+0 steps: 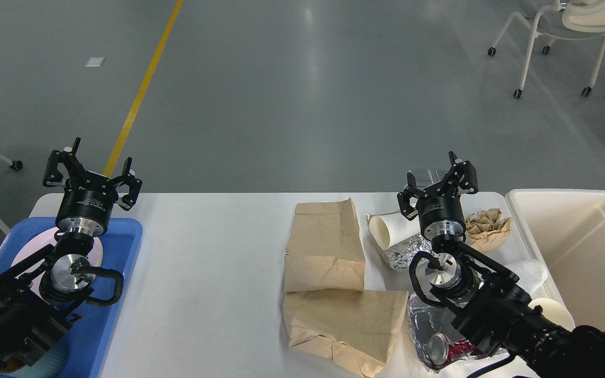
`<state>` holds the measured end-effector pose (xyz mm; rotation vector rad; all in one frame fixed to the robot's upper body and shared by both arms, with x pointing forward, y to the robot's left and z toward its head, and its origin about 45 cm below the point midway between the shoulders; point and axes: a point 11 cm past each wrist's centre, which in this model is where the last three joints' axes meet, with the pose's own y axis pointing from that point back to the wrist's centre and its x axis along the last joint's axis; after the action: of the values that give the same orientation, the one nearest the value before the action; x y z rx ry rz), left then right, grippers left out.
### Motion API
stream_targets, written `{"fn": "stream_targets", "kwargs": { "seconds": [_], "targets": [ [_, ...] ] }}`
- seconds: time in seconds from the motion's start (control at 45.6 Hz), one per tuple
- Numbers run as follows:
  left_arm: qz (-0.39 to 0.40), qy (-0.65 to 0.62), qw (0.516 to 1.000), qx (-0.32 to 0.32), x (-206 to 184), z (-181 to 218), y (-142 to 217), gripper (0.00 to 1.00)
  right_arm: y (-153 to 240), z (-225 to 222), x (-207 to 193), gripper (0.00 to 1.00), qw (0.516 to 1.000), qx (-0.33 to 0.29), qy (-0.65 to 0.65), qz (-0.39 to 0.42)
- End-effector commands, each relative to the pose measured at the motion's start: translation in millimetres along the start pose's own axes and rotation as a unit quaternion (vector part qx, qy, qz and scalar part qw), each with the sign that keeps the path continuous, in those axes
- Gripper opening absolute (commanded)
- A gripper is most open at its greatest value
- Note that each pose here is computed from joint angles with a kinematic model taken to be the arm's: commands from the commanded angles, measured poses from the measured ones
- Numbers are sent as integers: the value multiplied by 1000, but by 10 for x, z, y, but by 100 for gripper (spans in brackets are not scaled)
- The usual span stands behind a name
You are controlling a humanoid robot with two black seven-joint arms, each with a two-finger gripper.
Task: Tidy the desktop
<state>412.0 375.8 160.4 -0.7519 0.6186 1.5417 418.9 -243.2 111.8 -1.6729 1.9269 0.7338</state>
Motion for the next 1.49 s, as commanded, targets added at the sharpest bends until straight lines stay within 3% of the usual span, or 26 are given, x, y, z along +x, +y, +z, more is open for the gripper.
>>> {"fn": "stream_targets", "kwargs": {
  "seconds": [0.0,0.153,0.285,0.46,0.613,0.701,0.854,1.008,1.139,1.227,1.468],
  "targets": [
    [0,0,1000,-1,-2,3,-1,97,-16,-12,-8,100,1000,-1,4,-1],
    [0,0,1000,-1,3,5,0,97,-97,-114,-85,100,1000,10,4,-6],
    [1,-1,1000,0,9,1,5,97,-343,-602,-167,100,998,52,28,-23],
    [1,-1,1000,0,9,1,5,97,-486,-882,-333,100,995,76,39,-44],
    [0,0,1000,-1,2,7,-1,97,-719,-1937,-276,100,983,163,78,-37],
    [0,0,1000,-1,2,7,-1,97,-810,-2172,-488,100,978,176,94,-55],
    [0,0,1000,0,-2,4,-2,97,-887,-2408,-812,100,949,153,249,-118],
    [0,0,1000,-1,-2,6,-2,97,-923,-2279,-1153,100,859,83,463,-200],
    [-1,1,1000,-1,-4,6,-2,97,-855,-1969,-975,100,761,-9,604,-238],
    [-1,1,1000,-1,-4,6,-2,97,-817,-1946,-1040,100,713,-40,650,-259],
    [-2,1,1000,-1,-5,6,-2,97,-555,-1874,-716,100,641,-143,706,-266]
  ]
}}
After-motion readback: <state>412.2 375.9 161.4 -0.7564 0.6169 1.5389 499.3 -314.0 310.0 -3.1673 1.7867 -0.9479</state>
